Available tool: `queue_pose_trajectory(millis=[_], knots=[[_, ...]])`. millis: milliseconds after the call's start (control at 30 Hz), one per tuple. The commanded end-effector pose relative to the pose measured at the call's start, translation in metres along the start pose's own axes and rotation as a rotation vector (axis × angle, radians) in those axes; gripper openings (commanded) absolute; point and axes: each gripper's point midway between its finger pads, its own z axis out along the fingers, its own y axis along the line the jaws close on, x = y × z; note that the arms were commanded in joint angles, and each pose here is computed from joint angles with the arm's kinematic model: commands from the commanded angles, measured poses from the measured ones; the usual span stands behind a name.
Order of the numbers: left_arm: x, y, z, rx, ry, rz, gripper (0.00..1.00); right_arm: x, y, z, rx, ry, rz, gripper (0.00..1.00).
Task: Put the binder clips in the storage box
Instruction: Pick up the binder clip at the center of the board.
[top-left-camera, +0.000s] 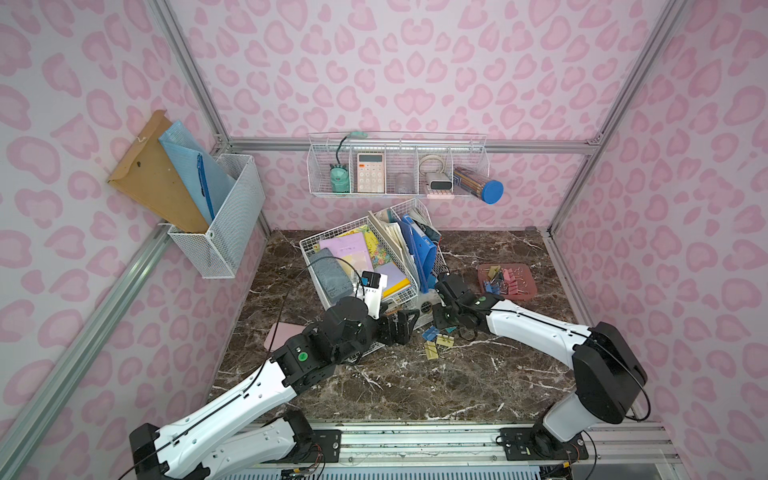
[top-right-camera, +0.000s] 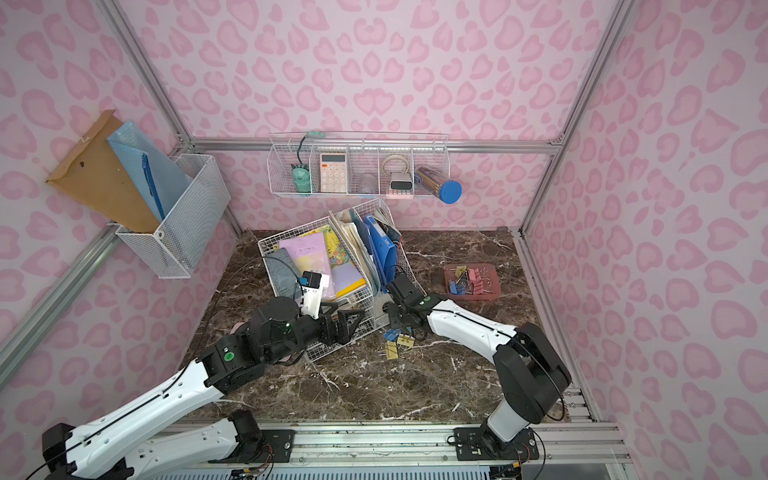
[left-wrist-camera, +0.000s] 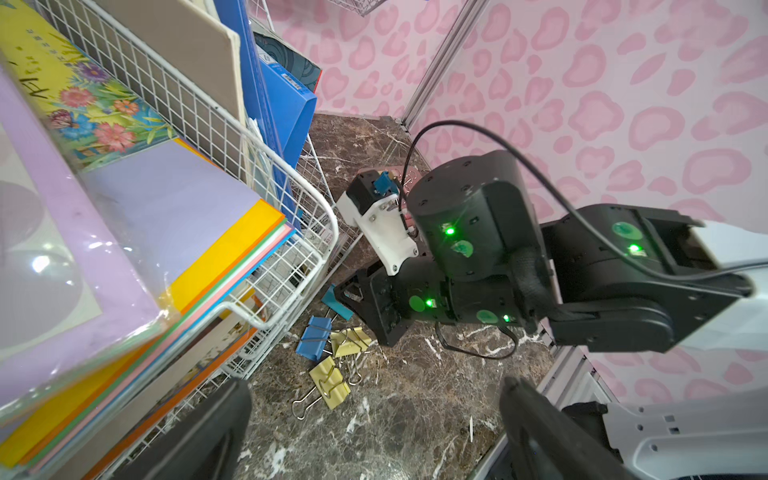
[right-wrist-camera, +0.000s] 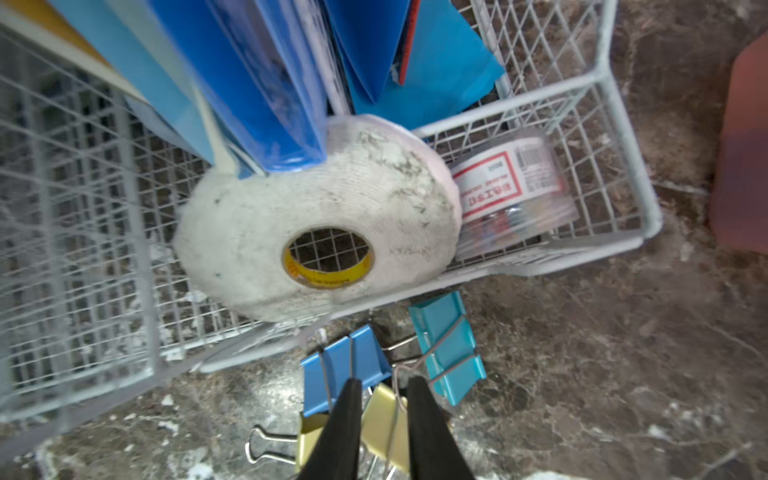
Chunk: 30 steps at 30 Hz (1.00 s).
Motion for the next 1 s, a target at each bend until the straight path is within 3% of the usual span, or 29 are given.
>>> queue_pose_trajectory(millis=[0,400,600,800,967], knots=[[0.000,0.006,-0.002,-0.026,-0.013,-0.015,0.99,0.010,-0.011,0.007,0.078,0.037,-0.060,0.23],[0.001,0.006,0.000,-0.032,0.007,0.007,0.99,0.023,-0.016,0.028,0.135,0.075,-0.091,0.26],[0.002,0.007,-0.001,-0.031,-0.003,-0.001,0.99,0.020,-0.026,0.025,0.191,0.063,-0.094,0.13],[0.003,0.006,0.000,-0.028,0.002,-0.001,0.99,0.016,-0.052,0.010,0.322,0.036,-0.072,0.07],[0.004,0.004,0.003,-0.020,0.010,0.001,0.99,0.006,-0.068,-0.007,0.337,-0.006,-0.011,0.01]])
